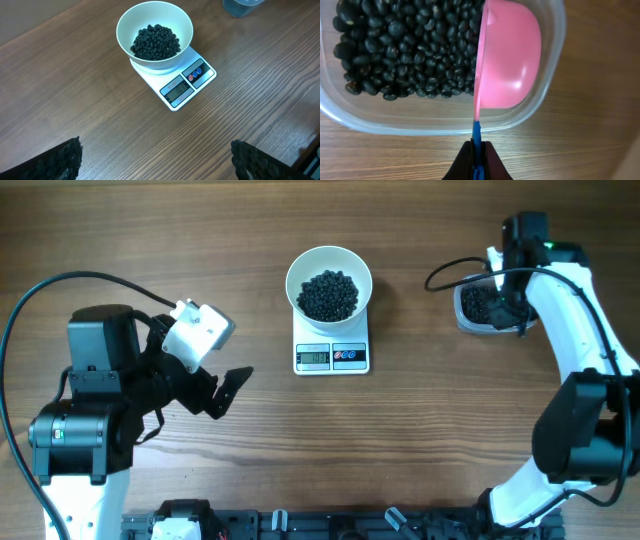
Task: Scoop item into bowl and weigh 150g on scale
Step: 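Dip the pink scoop into the black beans and fill it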
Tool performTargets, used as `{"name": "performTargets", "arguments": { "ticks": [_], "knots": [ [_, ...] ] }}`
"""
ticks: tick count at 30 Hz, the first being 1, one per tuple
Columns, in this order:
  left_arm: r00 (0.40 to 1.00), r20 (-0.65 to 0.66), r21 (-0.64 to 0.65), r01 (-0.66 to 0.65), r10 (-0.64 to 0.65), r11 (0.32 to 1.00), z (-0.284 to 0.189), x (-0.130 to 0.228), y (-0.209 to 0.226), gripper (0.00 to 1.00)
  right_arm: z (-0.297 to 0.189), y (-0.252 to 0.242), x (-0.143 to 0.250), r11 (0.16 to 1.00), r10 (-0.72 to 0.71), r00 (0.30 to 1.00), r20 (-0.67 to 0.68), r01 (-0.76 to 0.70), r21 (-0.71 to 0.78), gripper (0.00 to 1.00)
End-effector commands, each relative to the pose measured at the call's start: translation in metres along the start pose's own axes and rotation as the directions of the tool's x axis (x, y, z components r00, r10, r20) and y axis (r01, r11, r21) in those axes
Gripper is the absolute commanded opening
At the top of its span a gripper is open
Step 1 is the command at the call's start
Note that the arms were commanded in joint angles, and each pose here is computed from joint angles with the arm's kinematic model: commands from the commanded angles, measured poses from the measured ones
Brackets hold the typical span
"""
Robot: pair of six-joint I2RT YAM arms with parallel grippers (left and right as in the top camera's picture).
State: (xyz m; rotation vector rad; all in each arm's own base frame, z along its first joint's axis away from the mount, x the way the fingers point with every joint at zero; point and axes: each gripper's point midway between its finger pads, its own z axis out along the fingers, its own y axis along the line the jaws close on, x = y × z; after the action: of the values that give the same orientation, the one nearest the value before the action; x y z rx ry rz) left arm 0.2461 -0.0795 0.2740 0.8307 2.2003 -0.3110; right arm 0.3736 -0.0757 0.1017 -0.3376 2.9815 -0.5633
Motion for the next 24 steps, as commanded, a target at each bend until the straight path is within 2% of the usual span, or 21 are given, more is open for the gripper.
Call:
{"name": "performTargets", "arguments": {
  "ticks": [1,6,11,16,24],
  "knots": [
    [1.0,0.02,0.003,-0.019,0.019,1.0,-0.004,-0.006,0.0,1.0,-0.001,-0.019,-0.002,0.992,0.007,1.0,-0.025,-0.004,0.126,0.04],
    [1.0,0.02,0.003,-0.02,0.02,1.0,-0.004,-0.006,0.0,1.0,0.013,-0.01,-0.004,0.992,-0.028,0.998,-0.064,0.036,0.124,0.04],
    [1.0,0.02,0.003,-0.02,0.02,1.0,-0.004,-0.006,0.0,1.0,0.025,0.033,-0.017,0.992,-0.12,0.992,-0.029,0.12,-0.031,0.04],
    [1.0,0.02,0.003,-0.02,0.02,1.0,-0.004,-0.006,0.0,1.0,0.015,0.046,-0.033,0.984,-0.096,0.994,0.047,0.102,-0.145,0.04],
    [1.0,0.02,0.003,-0.019,0.019,1.0,-0.004,-0.006,0.0,1.0,-0.001,0.027,-0.045,0.941,0.016,0.991,0.134,0.03,-0.338,0.04]
  ]
}}
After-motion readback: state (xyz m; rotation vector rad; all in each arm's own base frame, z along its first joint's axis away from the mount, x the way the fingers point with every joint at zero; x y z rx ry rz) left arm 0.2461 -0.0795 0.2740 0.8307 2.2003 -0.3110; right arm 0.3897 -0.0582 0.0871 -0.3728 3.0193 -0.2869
